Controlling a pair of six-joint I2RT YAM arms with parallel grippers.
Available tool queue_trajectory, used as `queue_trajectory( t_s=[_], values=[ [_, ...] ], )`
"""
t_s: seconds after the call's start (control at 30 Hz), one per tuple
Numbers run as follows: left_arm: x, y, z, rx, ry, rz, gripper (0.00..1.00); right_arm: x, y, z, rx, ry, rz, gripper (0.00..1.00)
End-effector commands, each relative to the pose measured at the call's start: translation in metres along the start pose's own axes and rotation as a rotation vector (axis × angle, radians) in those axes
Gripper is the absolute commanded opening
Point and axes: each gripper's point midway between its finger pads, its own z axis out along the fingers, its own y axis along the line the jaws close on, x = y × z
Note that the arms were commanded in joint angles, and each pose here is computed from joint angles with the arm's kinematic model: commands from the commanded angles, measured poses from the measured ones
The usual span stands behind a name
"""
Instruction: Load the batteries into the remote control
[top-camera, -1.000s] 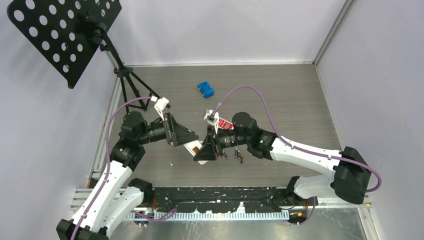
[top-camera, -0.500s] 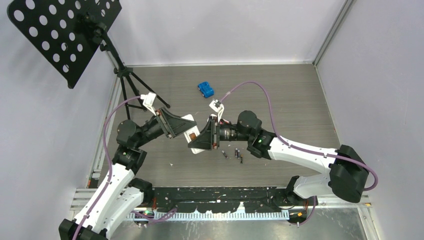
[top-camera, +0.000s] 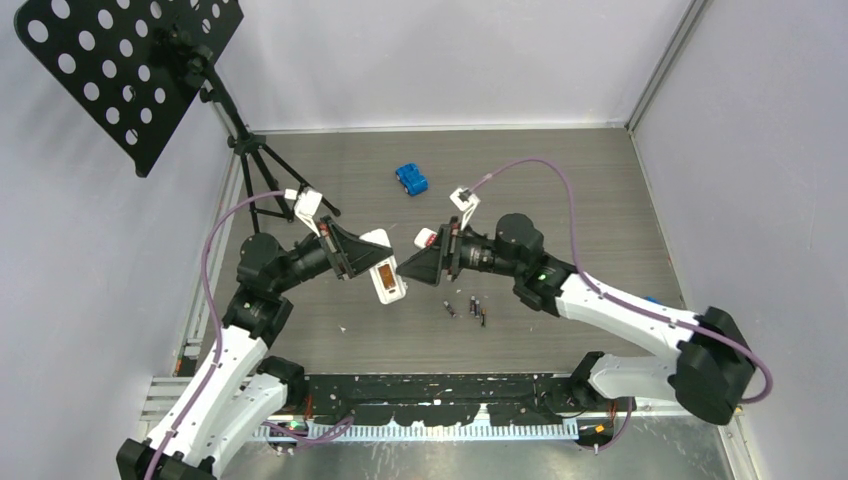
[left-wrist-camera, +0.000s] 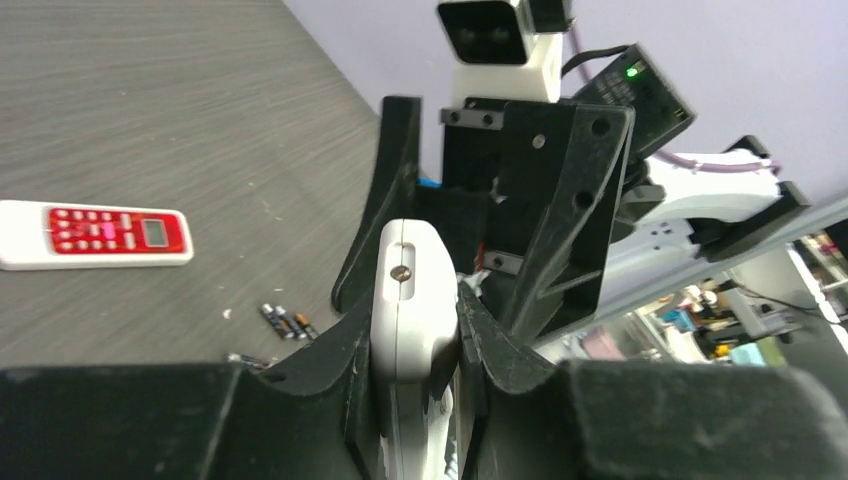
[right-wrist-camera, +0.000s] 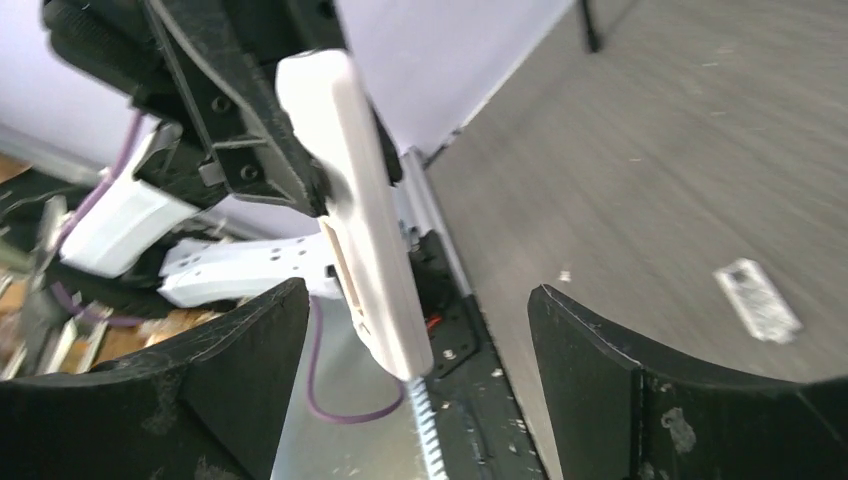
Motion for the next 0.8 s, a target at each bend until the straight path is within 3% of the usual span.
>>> queue_trajectory(
  t_s=[0.0, 0.13, 0.27, 0.77],
  values=[
    [-0.016, 0.000, 0.002, -0.016, -0.017, 0.212, 0.00, -0.015, -0.034, -0.031, 0.268, -0.045, -0.091, 0.83],
    [-0.010, 0.007, 0.005, 0.006, 0.021, 0.290, 0.00, 0.002, -0.083, -0.060, 0.556, 0.045, -0.114, 0.67],
    [-0.006, 0.012, 0.008, 0.017, 0.044, 0.321, 0.00, 0.021, -0.118, -0.076, 0.717, 0.117, -0.108, 0.55],
    [-0.006, 0.045, -0.001, -0.176, -0.002, 0.266, 0.00, 0.073, -0.170, -0.052, 0.906, 0.334, -0.186, 0.42]
  ],
)
